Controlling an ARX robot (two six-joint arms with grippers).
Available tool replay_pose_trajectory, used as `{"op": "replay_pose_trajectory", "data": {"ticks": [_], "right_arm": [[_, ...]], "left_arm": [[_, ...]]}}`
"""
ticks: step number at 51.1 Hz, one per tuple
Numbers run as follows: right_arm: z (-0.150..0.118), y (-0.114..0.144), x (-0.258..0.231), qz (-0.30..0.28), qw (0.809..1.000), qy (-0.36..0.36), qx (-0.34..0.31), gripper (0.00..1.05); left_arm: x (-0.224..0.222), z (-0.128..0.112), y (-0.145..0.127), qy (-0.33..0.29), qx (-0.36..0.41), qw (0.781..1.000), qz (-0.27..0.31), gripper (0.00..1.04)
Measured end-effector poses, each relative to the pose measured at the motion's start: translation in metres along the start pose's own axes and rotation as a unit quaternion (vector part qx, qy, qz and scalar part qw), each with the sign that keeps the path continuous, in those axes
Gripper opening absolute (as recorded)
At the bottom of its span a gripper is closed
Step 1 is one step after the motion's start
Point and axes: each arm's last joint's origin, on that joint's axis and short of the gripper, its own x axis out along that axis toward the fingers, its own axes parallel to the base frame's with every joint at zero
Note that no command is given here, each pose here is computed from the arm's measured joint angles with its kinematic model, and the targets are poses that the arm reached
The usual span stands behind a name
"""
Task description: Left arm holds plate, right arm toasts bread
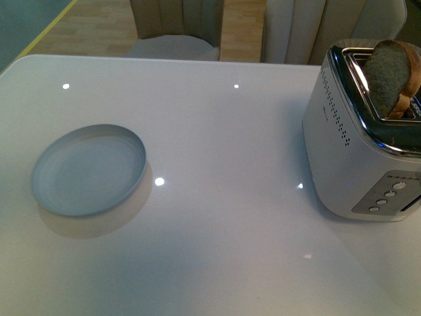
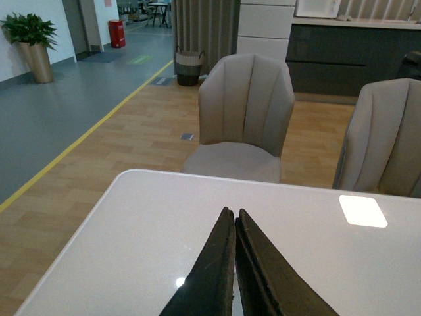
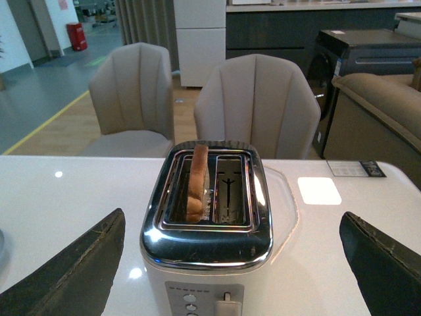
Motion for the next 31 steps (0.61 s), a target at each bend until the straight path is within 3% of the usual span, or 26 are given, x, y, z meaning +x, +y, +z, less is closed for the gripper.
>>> {"op": "replay_pose_trajectory", "data": {"ticks": [31], "right_arm": [[0.0, 0.0, 0.0, 0.0, 1.0, 0.0, 0.0, 0.96]], "left_arm": [[-0.049, -0.015, -0.012, 0.0, 0.001, 1.0, 0.0, 0.03]]}}
